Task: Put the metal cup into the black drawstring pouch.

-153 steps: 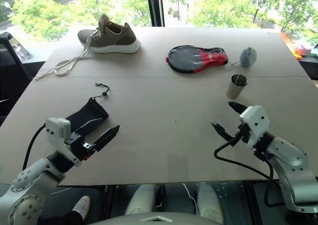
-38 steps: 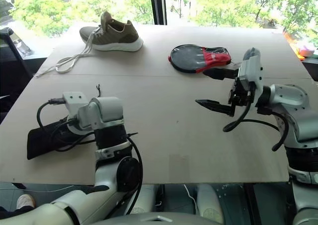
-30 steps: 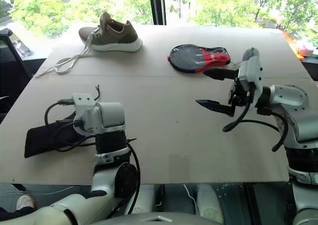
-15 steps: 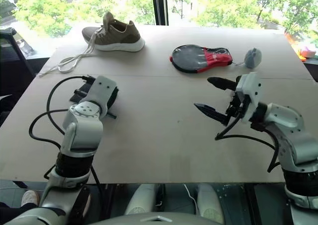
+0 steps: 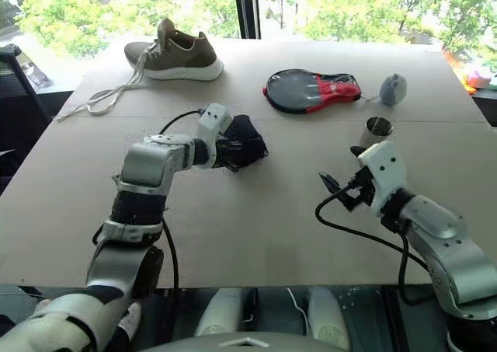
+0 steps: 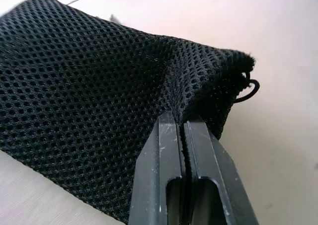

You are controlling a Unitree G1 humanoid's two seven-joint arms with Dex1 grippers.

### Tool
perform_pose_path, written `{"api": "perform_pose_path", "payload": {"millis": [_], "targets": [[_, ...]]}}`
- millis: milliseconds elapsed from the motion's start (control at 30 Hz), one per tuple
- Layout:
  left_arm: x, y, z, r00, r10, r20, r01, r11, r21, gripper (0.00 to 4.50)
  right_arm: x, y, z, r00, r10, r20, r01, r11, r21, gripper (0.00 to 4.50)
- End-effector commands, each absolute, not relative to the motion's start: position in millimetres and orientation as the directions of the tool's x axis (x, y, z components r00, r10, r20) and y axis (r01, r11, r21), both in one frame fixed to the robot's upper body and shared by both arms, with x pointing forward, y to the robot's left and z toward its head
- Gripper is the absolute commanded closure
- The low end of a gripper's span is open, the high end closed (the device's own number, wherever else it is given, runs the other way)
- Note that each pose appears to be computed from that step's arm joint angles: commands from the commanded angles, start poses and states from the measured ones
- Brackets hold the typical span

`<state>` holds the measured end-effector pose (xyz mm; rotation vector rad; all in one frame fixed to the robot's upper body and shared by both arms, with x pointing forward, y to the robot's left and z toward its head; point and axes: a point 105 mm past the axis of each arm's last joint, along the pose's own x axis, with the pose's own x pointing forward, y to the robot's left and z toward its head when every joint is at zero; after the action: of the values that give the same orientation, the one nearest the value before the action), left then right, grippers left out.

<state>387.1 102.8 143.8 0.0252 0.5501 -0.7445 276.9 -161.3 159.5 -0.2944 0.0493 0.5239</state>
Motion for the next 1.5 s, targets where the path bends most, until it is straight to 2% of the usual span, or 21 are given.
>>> {"api": "perform_pose_path", "payload": {"millis": [33, 200, 367, 600, 700, 833, 933, 967, 1033, 1133, 1200, 1267, 1300, 1500], "targets": [[392, 99, 160, 0.545, -0.725, -0.421, 0.646, 0.683, -0.34, 4.48, 276, -174, 171, 0.923, 0.377, -0.077, -0.376, 0.845, -0.38, 0.0], [398, 95, 162, 0.526, -0.726, -0.443, 0.67, 0.675, -0.31, 4.48, 299, -189, 171, 0.933, 0.305, -0.189, -0.359, 0.818, -0.45, 0.0], [406, 95, 157, 0.569, -0.676, -0.468, 0.645, 0.72, -0.257, 4.48, 333, -194, 197, 0.903, 0.353, -0.244, -0.429, 0.731, -0.531, 0.0], [403, 91, 155, 0.621, -0.638, -0.456, 0.633, 0.751, -0.189, 4.48, 363, -211, 198, 0.846, 0.34, -0.41, -0.529, 0.627, -0.572, 0.0], [399, 89, 154, 0.635, -0.625, -0.454, 0.626, 0.761, -0.171, 4.5, 370, -214, 191, 0.808, 0.351, -0.473, -0.583, 0.59, -0.558, 0.71], [393, 88, 150, 0.648, -0.609, -0.457, 0.614, 0.773, -0.159, 4.5, 380, -215, 185, 0.778, 0.343, -0.527, -0.619, 0.566, -0.545, 2.84], [390, 86, 150, 0.653, -0.608, -0.452, 0.614, 0.774, -0.154, 4.5, 385, -216, 181, 0.765, 0.329, -0.554, -0.633, 0.544, -0.551, 4.27], [389, 85, 151, 0.653, -0.611, -0.448, 0.615, 0.773, -0.159, 4.5, 387, -216, 182, 0.766, 0.328, -0.554, -0.632, 0.543, -0.553, 4.42], [388, 84, 151, 0.652, -0.614, -0.446, 0.614, 0.772, -0.165, 4.5, 388, -217, 183, 0.764, 0.33, -0.553, -0.634, 0.54, -0.553, 4.42], [387, 84, 151, 0.648, -0.622, -0.441, 0.605, 0.771, -0.198, 4.5, 382, -214, 191, 0.76, 0.376, -0.529, -0.64, 0.57, -0.515, 4.42], [387, 85, 153, 0.639, -0.635, -0.434, 0.585, 0.767, -0.263, 4.5, 369, -203, 200, 0.734, 0.477, -0.483, -0.674, 0.598, -0.434, 4.42], [388, 83, 157, 0.614, -0.658, -0.436, 0.557, 0.753, -0.351, 4.5, 335, -169, 205, 0.654, 0.67, -0.352, -0.755, 0.605, -0.252, 4.42], [387, 82, 158, 0.605, -0.664, -0.439, 0.547, 0.747, -0.377, 4.5, 322, -159, 205, 0.63, 0.712, -0.31, -0.775, 0.603, -0.19, 4.42], [390, 73, 174, 0.552, -0.714, -0.43, 0.495, 0.696, -0.52, 4.5, 279, -103, 183, 0.625, 0.778, -0.068, -0.776, 0.628, 0.053, 4.42]]}}
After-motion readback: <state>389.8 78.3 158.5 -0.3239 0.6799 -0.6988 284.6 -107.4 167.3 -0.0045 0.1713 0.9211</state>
